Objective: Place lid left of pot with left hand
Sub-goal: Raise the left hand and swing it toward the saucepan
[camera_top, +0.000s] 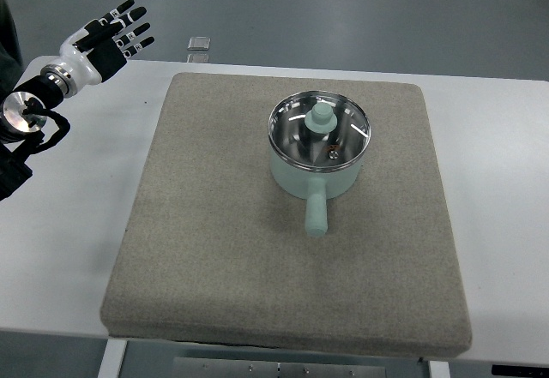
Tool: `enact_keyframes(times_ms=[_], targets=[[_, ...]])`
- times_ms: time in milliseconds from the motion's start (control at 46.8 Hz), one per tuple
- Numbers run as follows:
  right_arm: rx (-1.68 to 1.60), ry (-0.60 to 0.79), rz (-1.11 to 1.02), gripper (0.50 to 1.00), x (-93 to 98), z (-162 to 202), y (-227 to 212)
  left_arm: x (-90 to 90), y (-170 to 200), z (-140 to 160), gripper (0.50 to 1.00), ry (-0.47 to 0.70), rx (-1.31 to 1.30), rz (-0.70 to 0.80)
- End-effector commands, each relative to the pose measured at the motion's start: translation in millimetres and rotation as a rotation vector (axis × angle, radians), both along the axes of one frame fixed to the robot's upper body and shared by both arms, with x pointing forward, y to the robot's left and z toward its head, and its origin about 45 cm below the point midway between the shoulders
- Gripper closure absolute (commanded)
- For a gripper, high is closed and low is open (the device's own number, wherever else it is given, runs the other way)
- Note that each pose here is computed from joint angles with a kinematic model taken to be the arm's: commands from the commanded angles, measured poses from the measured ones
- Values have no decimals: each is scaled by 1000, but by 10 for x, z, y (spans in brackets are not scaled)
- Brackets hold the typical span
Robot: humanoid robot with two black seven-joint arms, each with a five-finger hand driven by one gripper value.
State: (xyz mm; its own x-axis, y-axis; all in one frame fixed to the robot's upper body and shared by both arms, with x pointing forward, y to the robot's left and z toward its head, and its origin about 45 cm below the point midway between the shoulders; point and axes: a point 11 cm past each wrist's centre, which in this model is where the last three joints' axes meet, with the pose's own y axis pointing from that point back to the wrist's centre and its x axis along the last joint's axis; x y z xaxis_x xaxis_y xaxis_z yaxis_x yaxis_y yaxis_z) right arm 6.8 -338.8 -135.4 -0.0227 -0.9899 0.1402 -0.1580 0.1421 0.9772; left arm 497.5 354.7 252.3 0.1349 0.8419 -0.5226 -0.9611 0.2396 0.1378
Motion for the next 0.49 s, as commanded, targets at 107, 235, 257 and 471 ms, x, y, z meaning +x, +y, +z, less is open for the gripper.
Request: enact_keyframes(times_ms=[107, 235, 257, 471], targets=[[0, 0, 0, 576, 0, 0, 0, 8, -65, 6, 501, -4, -5, -15], [0, 0, 0, 576, 0, 0, 0, 33, -65, 65, 501, -14, -2, -15], [0, 0, 0, 576, 0, 0, 0, 39, -59, 78, 501, -16, -1, -13], [0, 0, 0, 576, 0, 0, 0, 48, -56, 109, 501, -23, 9, -20]])
